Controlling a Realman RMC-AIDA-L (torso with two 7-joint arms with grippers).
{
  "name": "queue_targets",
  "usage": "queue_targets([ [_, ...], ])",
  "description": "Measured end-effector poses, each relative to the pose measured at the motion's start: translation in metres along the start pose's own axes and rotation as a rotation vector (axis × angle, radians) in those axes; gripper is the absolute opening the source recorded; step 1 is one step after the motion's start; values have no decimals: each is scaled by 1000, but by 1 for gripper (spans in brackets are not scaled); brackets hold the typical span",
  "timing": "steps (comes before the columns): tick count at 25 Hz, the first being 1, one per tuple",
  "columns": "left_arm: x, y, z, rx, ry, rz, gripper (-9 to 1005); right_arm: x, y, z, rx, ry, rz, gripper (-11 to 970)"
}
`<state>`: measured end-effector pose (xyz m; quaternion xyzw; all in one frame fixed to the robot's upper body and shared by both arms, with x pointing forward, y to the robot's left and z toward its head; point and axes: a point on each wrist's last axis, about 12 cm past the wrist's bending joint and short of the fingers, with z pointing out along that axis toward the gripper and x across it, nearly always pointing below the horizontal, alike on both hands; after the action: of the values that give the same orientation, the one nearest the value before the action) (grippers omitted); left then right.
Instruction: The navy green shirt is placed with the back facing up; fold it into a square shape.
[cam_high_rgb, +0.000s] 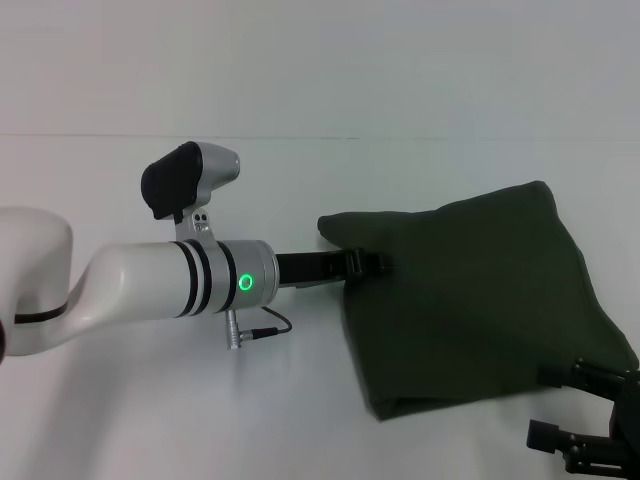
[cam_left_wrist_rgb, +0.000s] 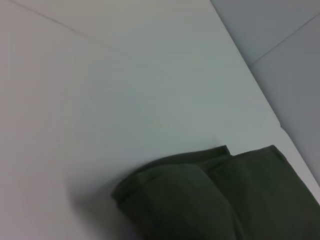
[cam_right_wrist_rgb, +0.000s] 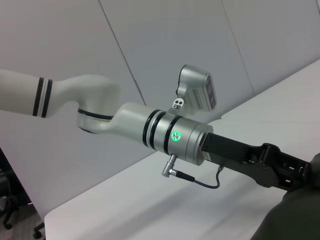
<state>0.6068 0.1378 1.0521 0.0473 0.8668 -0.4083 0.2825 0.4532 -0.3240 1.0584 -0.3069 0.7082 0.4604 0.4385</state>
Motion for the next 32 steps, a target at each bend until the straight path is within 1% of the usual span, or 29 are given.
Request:
queue_targets([
  [8,2,4,-3,-2,-7,-13,221,-3,-2,4,-9,-1,7,927],
  [14,5,11,-8,-11,-19,-39,81,-6,-3,5,-13,-1,11,927],
  [18,6,13,-11,-3,-16,-48,83,-8,-4,6,-17,0,13,927],
  [21,0,21,-26,20,2,-75,84,-9,-4,7,-21,0,12,927],
  [22,0,21,-26,20,2,-75,84,-9,-4,7,-22,0,12,927],
  [23,-4,29,-36,19,8,-86,85,-10,-4,6,-25,-1,12,927],
  [28,-17,46,-58,-19,-13,-99,87,-11,-4,6,-24,-8,10,926],
  [32,-27,53,-64,-71,-50,-67,88,-11,-4,7,-25,-10,10,926],
])
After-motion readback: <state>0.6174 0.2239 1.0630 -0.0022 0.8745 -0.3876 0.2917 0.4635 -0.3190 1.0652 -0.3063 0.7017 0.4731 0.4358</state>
